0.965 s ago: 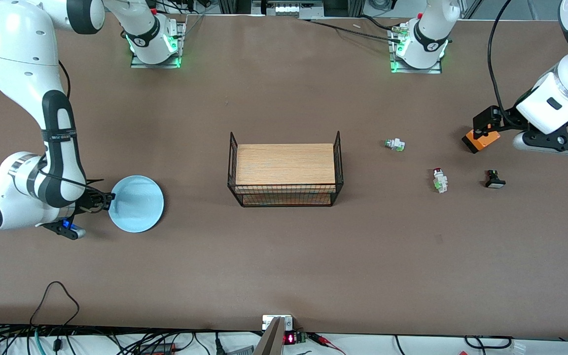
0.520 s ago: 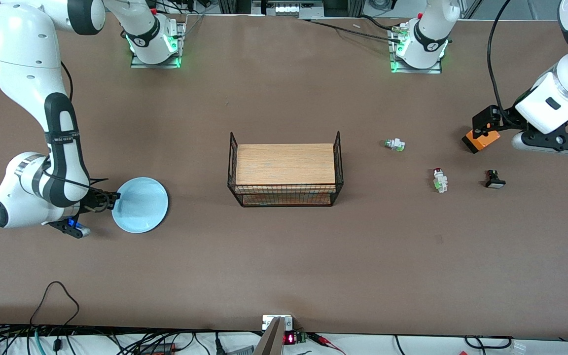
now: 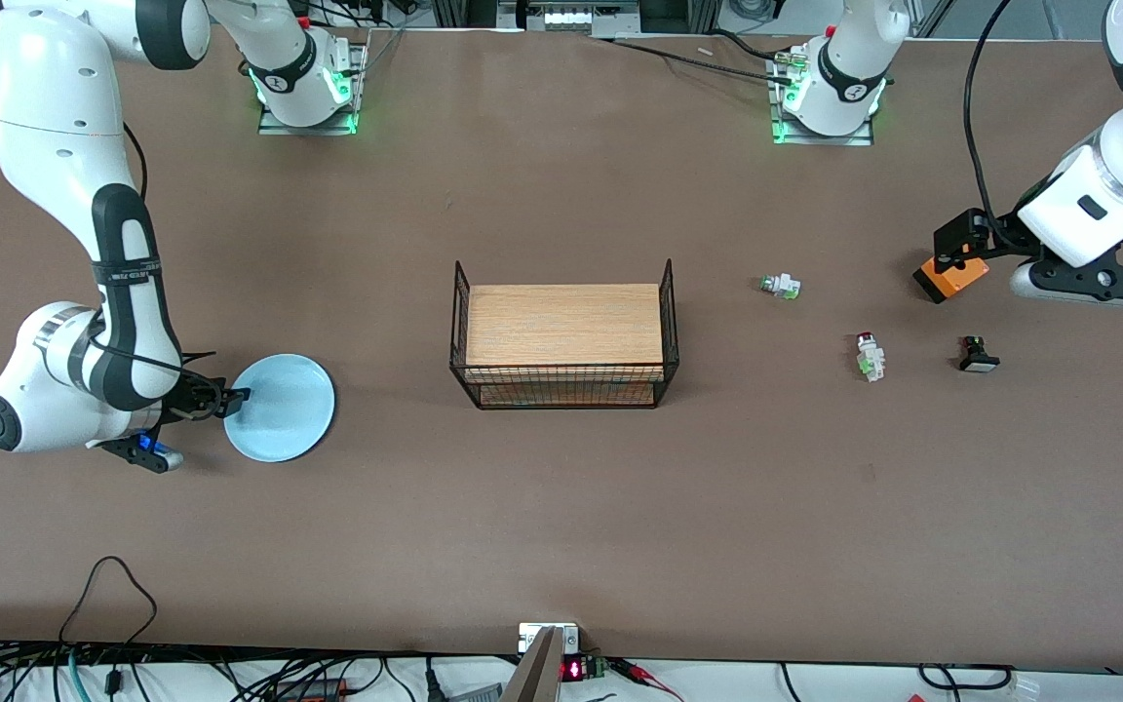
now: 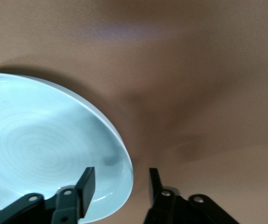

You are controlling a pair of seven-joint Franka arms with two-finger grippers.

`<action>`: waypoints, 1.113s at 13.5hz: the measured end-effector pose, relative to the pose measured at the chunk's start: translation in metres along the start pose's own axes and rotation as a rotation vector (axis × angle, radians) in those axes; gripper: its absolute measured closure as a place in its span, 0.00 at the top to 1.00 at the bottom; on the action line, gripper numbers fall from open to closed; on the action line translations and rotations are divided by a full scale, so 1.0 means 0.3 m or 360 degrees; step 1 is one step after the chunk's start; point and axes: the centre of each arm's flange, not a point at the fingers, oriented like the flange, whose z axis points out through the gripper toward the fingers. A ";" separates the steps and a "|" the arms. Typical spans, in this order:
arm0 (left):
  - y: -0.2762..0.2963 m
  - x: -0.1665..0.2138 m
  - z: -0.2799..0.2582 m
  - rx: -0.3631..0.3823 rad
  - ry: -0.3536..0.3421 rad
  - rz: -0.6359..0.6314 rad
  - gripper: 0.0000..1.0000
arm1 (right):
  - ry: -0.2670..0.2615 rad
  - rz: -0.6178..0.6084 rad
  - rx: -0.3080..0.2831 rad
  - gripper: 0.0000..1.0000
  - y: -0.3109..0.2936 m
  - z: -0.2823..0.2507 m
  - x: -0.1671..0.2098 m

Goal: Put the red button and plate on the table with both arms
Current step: 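Withdraw the open right gripper from the plate rim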

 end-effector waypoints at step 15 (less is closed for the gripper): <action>0.002 0.000 -0.005 0.0000 0.0000 0.0002 1.00 | 0.0159 -0.0453 0.0042 1.00 -0.078 -0.512 -0.151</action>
